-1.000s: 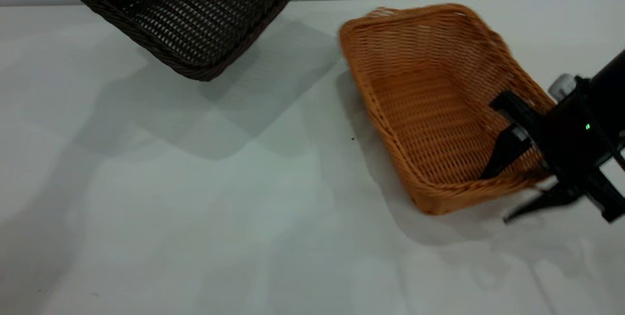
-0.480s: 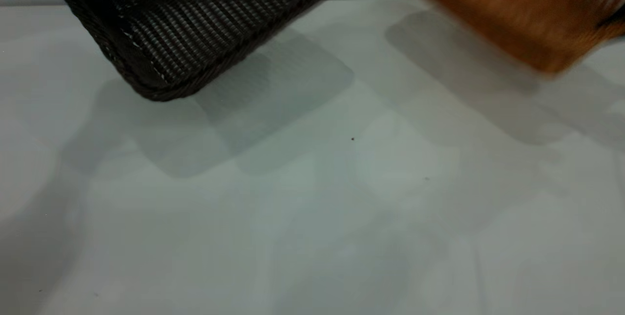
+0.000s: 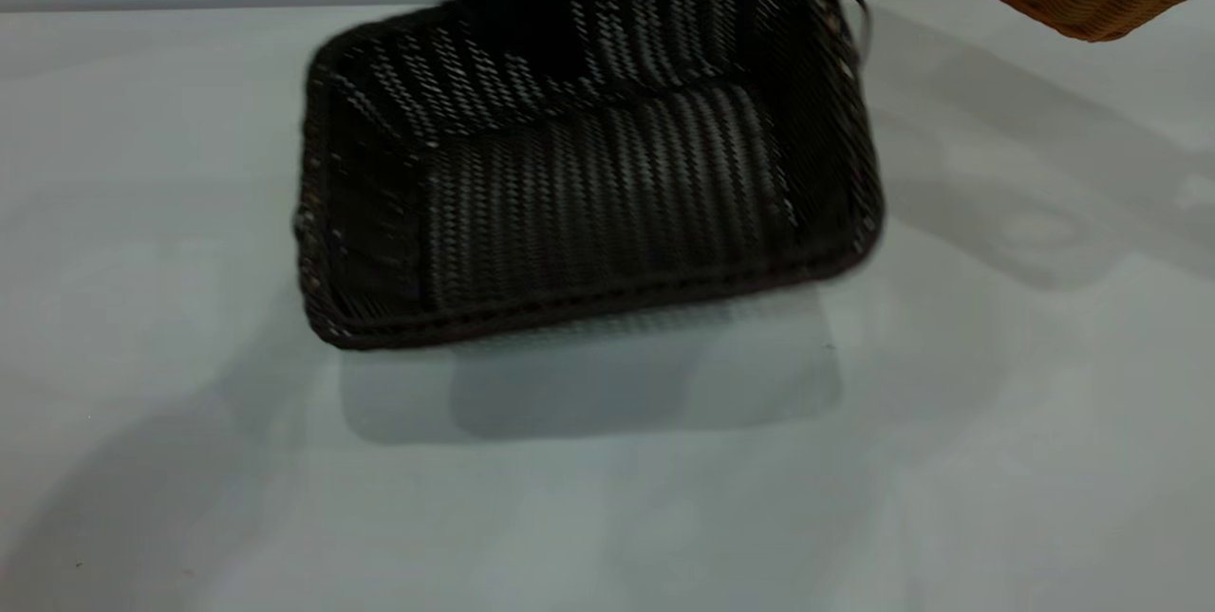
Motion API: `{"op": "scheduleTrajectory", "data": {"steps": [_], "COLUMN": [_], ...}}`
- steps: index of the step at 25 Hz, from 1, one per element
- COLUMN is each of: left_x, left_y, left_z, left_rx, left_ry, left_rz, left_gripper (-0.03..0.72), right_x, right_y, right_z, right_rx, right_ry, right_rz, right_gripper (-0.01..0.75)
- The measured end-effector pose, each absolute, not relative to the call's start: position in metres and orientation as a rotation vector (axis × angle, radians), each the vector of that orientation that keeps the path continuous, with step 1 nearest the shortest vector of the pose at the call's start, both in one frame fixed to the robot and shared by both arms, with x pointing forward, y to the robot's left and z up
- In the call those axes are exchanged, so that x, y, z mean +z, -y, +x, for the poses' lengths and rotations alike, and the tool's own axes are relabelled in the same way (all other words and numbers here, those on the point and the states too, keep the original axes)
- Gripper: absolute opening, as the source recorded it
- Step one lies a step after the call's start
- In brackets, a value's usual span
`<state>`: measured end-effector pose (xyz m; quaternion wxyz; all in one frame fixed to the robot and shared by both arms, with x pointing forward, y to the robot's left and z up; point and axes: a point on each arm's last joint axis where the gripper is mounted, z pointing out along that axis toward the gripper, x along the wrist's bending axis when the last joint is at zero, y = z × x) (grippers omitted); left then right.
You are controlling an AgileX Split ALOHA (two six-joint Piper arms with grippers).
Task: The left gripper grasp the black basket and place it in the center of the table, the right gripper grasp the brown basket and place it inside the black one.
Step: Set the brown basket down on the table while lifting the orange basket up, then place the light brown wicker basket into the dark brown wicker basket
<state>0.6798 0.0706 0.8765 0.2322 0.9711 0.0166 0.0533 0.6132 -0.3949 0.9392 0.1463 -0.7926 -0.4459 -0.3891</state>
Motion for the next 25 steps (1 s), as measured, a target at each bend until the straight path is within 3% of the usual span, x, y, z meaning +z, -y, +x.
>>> {"op": "scheduleTrajectory", "data": {"steps": [2, 8, 12, 18, 25], "left_x": [0.868, 0.85, 0.875, 0.951, 0.985], "left_y": [-0.06, -0.052, -0.054, -0.107, -0.191], "left_z": [0.674, 0.668, 0.679, 0.701, 0.721], "left_rx": [0.141, 0.152, 0.289, 0.441, 0.487], "left_ry": [0.015, 0.097, -0.134, -0.55, -0.952], "left_rz": [2.701, 2.775, 2.722, 2.584, 2.433], "left_gripper": [0.114, 0.372, 0.493, 0.521, 0.521], "right_x": [0.939, 0.948, 0.955, 0.953, 0.947], "right_y": [0.395, 0.392, 0.388, 0.369, 0.285], "right_z": [0.613, 0.61, 0.605, 0.599, 0.599], "right_rx": [-1.119, -1.126, -1.115, -0.992, -0.757], "right_ry": [1.283, 1.308, 1.329, 1.455, 1.702], "right_rz": [-2.276, -2.24, -2.175, -2.056, -1.857], "right_gripper": [0.069, 0.069, 0.069, 0.069, 0.069]}}
